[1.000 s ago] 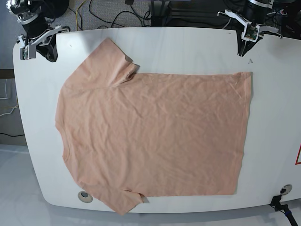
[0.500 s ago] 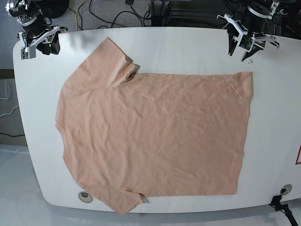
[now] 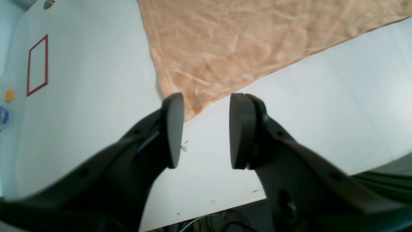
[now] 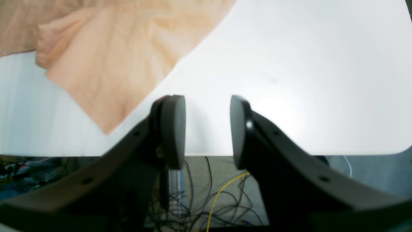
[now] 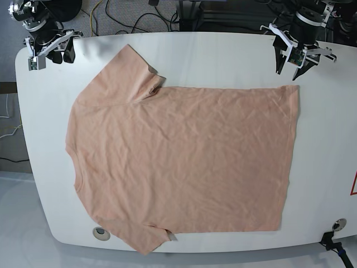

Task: Fold the T-shirt properly
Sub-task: 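Lower both grippers toward the shirt's edge nearest the arms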

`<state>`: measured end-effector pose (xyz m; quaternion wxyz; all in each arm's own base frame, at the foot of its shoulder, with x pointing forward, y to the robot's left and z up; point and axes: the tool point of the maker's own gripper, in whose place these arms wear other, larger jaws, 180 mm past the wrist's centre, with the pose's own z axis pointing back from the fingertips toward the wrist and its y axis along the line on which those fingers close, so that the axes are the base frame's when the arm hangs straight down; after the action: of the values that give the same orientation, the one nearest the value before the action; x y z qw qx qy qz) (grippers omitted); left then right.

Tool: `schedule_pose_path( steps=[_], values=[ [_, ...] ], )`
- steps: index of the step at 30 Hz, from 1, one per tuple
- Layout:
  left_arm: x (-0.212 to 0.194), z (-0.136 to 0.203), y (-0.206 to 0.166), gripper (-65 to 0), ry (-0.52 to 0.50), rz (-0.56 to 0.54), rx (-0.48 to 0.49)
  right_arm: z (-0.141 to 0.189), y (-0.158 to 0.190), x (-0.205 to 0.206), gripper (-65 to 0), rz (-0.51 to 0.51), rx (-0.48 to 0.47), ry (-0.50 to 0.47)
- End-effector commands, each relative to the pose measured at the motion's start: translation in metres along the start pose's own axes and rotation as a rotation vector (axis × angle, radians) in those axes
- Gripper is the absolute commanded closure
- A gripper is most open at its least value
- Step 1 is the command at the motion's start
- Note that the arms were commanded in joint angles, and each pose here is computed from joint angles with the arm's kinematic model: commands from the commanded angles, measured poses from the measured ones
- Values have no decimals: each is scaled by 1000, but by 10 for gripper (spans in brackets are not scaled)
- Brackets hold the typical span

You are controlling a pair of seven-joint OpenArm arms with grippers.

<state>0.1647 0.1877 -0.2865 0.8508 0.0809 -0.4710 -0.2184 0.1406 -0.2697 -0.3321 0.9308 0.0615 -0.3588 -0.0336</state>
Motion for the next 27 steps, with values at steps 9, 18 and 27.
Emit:
schedule_pose_path(
  steps=[9, 18, 27],
  values=[
    [16, -5, 5, -229, -63, 36, -19, -17, 18, 10, -229, -60, 29, -50],
    [36, -26, 16, -183, -84, 109, -30, -34, 28, 23, -259, -134, 30, -113],
    [36, -31, 15, -181, -64, 112, -31, -42, 25, 22, -282, -163, 64, -106]
  ],
)
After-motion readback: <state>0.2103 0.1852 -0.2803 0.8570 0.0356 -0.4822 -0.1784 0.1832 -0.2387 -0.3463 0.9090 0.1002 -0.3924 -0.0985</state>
